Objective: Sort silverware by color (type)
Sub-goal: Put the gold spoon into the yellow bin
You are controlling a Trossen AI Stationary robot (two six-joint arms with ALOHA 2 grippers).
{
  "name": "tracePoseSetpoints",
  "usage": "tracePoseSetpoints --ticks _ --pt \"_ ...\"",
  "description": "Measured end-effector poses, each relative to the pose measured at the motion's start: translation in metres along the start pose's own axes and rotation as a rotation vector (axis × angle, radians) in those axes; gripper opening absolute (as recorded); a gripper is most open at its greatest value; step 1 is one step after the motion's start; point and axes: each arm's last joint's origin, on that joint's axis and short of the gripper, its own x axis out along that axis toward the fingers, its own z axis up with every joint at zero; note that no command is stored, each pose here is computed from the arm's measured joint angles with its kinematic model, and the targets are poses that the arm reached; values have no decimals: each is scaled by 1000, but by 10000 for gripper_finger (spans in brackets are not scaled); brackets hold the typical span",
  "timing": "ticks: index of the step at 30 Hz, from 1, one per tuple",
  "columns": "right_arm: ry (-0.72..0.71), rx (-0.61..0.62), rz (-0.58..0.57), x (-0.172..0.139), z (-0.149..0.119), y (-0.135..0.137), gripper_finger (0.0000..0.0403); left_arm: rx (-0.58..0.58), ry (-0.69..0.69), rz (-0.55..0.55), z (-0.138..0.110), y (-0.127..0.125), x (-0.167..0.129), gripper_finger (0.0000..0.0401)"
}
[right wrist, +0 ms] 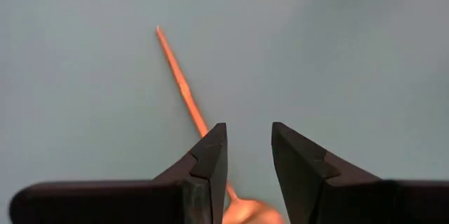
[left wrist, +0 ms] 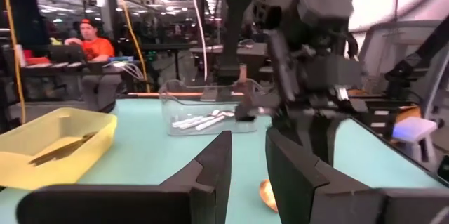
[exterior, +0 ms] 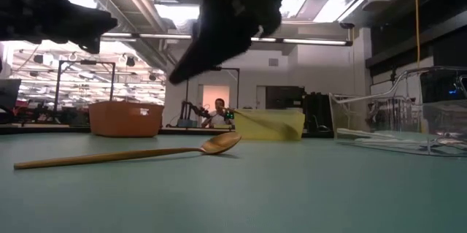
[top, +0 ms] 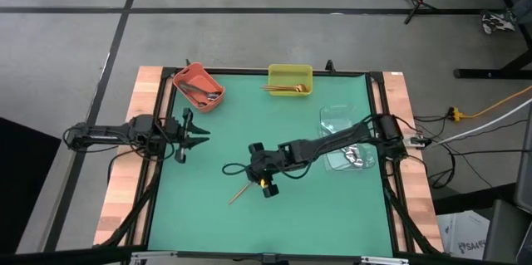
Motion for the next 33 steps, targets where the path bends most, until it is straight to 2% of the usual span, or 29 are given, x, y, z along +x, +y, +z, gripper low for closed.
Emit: tracePoseSetpoints --ticks 13,33 --pt "102 -23 29 36 -24 5 104 -8 13 17 -1 1 0 82" --pt "182 -19 64 51 -40 8 104 -27 35 19 -3 1 0 82"
